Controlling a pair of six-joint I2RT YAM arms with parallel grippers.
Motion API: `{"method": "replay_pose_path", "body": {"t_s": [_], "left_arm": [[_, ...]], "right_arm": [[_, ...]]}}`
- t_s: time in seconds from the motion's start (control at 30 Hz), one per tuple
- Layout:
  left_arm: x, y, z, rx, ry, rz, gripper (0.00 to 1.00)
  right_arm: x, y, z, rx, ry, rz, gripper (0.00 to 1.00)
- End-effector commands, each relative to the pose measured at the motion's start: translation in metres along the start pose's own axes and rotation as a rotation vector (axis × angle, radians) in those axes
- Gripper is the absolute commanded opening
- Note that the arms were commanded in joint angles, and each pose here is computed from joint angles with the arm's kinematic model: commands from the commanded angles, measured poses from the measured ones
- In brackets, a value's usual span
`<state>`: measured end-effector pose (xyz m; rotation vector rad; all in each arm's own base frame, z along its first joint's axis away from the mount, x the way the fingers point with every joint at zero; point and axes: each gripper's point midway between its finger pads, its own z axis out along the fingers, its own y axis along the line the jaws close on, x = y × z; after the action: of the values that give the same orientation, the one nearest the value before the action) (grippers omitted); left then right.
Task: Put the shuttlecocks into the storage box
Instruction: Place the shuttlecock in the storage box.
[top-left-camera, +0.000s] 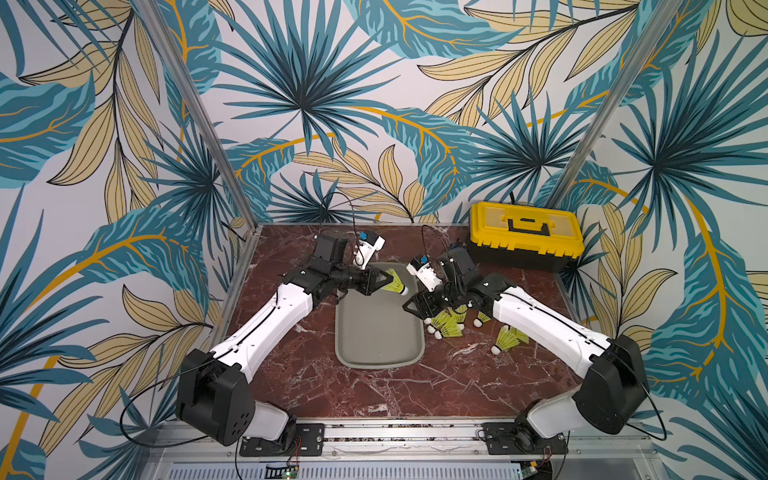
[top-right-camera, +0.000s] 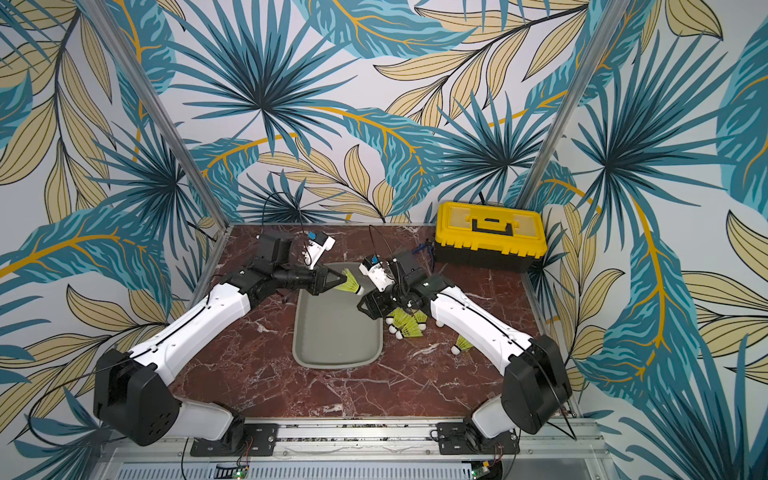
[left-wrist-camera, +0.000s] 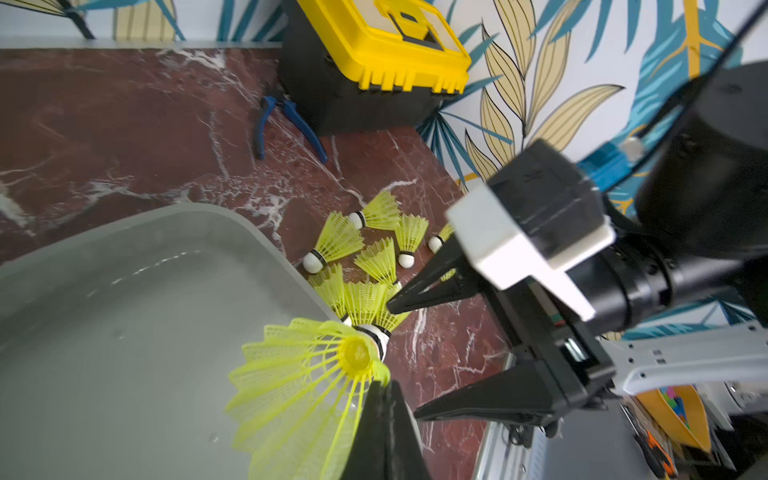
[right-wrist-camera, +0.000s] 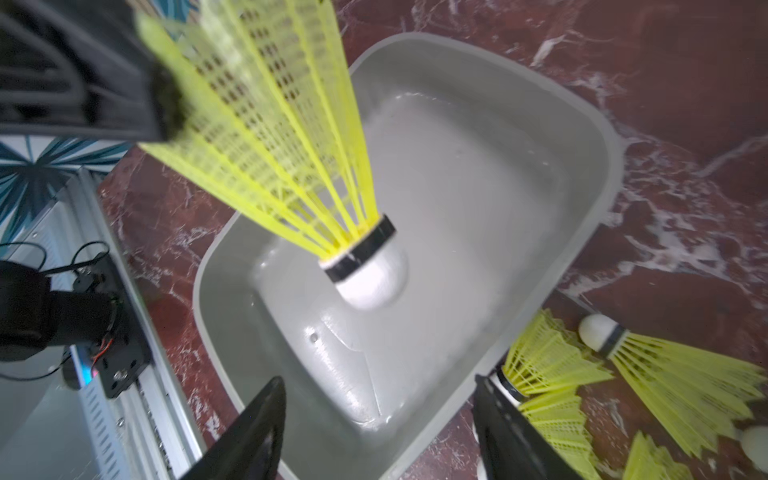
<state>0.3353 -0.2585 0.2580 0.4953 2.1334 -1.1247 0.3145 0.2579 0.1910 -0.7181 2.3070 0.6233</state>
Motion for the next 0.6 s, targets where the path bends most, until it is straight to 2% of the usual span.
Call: {"method": "replay_pose_path", "body": {"t_s": [0.0, 0.1, 0.3, 0.57], "left_arm": [[-0.026, 0.015, 0.002, -0.052, -0.188, -0.109, 0.00], [-0.022, 0.038, 0.012, -0.110, -0.208, -0.192, 0.00], [-0.007, 0.069, 0.041, -0.141, -0.164, -0.294, 0.00], [0.006, 0.099, 0.076, -0.145, -0.124, -0.374, 0.00]], "right_arm": [[-0.019, -0.022, -0.014, 0.139, -0.165, 0.096, 0.72], [-0.018, -0.035, -0.029, 0.218, -0.231, 0.142, 0.72], [-0.010, -0.061, -0.056, 0.381, -0.326, 0.205, 0.72], [0.004, -0.065, -0.070, 0.420, -0.342, 0.216, 0.72]]}}
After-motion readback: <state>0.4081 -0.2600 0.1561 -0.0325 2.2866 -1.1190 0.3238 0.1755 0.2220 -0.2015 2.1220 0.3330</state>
